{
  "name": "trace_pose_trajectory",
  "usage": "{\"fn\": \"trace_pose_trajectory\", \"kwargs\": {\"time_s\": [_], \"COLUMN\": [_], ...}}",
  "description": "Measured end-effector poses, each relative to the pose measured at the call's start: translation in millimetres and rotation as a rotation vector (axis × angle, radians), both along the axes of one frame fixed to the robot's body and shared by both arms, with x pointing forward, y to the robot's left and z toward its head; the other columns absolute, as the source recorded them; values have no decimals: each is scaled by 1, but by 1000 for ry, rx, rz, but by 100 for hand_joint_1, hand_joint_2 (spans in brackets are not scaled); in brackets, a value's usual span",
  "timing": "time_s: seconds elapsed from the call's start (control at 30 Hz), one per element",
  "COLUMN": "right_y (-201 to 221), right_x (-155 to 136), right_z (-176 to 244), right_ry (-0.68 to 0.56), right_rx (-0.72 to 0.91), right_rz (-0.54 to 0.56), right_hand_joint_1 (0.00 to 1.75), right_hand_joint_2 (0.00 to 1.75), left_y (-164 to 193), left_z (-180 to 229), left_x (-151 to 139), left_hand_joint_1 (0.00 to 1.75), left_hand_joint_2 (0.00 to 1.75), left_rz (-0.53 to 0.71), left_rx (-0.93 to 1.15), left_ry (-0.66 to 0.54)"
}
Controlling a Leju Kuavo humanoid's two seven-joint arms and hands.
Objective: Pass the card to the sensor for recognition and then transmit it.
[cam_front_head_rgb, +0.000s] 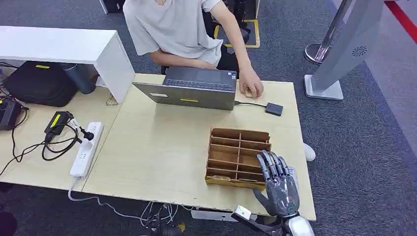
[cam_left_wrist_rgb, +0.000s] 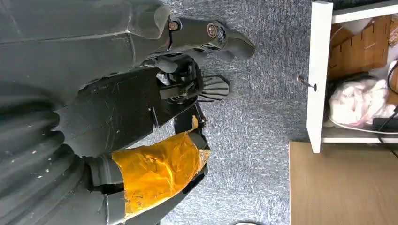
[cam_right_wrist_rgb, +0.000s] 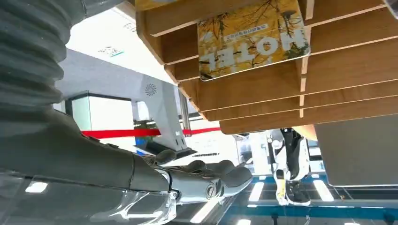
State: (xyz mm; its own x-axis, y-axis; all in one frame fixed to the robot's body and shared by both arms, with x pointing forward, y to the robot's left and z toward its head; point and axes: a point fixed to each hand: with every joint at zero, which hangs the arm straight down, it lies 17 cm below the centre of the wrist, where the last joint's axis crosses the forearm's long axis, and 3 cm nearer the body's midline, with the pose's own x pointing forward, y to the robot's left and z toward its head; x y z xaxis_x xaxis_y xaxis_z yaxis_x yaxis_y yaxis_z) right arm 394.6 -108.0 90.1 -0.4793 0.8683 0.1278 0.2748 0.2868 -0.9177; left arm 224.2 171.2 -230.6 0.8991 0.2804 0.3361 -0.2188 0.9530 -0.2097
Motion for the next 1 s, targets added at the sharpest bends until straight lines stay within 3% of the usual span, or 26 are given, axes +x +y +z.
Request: {"fn": "trace_pose_trajectory", "kwargs": {"time_s": [1.0], "right_y": [52], "right_x": [-22], "right_z": [-6], "right_ry": [21], "right_rx": [18], "right_rz": [135], "right_hand_joint_1": [0], "right_hand_joint_2": [175], "left_y": [-6], "left_z": [1], "left_x": [0], "left_hand_joint_1": [0], "left_hand_joint_2": [175], "left_rz": [-18], "left_rx": [3], "left_ry": [-3]}}
